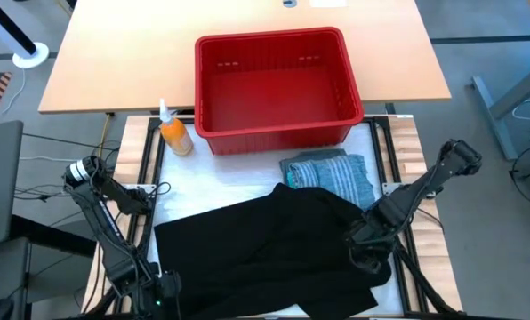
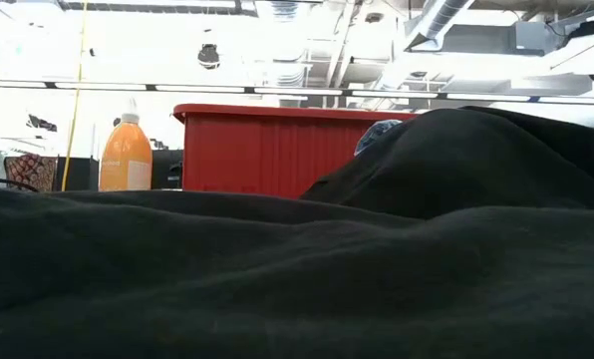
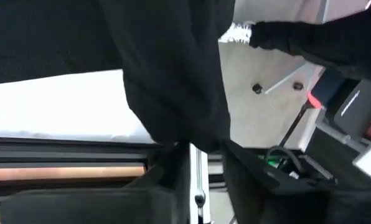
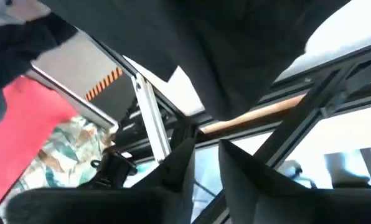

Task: Fold Laundry from Bin
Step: Fold the black shirt

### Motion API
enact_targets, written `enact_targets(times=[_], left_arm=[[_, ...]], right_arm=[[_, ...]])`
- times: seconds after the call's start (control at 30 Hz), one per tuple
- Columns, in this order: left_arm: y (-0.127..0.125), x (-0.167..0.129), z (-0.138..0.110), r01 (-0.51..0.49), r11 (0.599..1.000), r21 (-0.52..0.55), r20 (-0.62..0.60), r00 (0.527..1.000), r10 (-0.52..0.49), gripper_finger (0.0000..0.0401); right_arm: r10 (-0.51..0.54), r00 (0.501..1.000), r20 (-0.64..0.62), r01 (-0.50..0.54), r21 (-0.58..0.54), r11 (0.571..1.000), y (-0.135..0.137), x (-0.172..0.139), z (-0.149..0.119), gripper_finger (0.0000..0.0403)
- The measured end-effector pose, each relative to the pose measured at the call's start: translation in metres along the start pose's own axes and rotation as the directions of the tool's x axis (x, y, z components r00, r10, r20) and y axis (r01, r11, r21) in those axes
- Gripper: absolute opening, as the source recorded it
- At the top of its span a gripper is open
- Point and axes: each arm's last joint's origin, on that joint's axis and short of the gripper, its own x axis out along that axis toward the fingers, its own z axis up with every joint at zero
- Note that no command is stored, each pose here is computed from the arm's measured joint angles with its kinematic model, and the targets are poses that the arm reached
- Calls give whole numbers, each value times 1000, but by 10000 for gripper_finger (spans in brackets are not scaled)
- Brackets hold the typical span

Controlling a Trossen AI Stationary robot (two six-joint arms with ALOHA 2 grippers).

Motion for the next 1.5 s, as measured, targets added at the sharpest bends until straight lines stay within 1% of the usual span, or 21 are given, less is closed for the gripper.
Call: enact_targets(times=[0.07,0.13,0.17,0.23,0.3,0.4,0.5,0.57,0.63,0.73,0.9,1.0,1.1,1.23,1.4,1.43,1.5], left_arm=[[0,0,-1,1,1000,23,-16,1000,-1,93],[0,-3,-1,9,999,52,-20,1000,-8,119],[1,-7,-1,13,998,57,-20,1000,-12,131],[4,-16,-2,22,998,53,-30,999,-20,151],[8,-28,-4,28,999,42,-32,999,-27,166],[17,-49,-10,40,999,16,-2,999,-40,174],[26,-68,-14,32,999,-2,111,993,-32,175],[31,-77,-15,35,999,-4,184,982,-34,176],[34,-82,-16,33,999,-3,224,974,-32,176],[37,-85,-18,18,1000,-8,239,971,-15,176],[40,-85,-18,-3,1000,-16,229,973,6,176],[41,-85,-18,-20,1000,-23,238,971,25,176],[44,-86,-17,-43,999,-33,264,963,50,176],[45,-86,-17,-62,997,-48,292,954,73,176],[47,-86,-16,-83,995,-56,320,942,97,176],[48,-86,-16,-86,995,-57,324,941,100,176],[49,-87,-16,-95,993,-63,333,936,111,176]], right_arm=[[-13,996,93,14,-14,1000,-6,-11,-1,141],[-41,970,241,47,-22,999,-14,-21,2,159],[-63,943,326,70,-10,998,-18,-26,4,168],[-116,871,477,112,38,993,-27,-33,8,183],[-160,819,550,131,93,987,-36,-38,15,196],[-204,796,570,164,120,979,-46,-39,26,210],[-247,785,568,215,125,969,-55,-33,39,218],[-244,781,576,230,98,968,-58,-29,47,220],[-236,774,588,234,82,969,-60,-25,55,220],[-239,777,583,234,85,969,-65,-21,62,220],[-192,797,572,201,49,978,-65,-17,65,218],[-193,806,560,200,49,979,-67,-13,66,206],[-194,822,535,198,50,979,-69,-8,67,178],[-193,825,531,212,26,977,-69,-7,67,121],[-196,825,530,232,-2,973,-69,-7,67,27],[-195,825,531,235,-7,972,-69,-7,67,18],[-189,824,534,232,-13,973,-69,-8,66,20]])
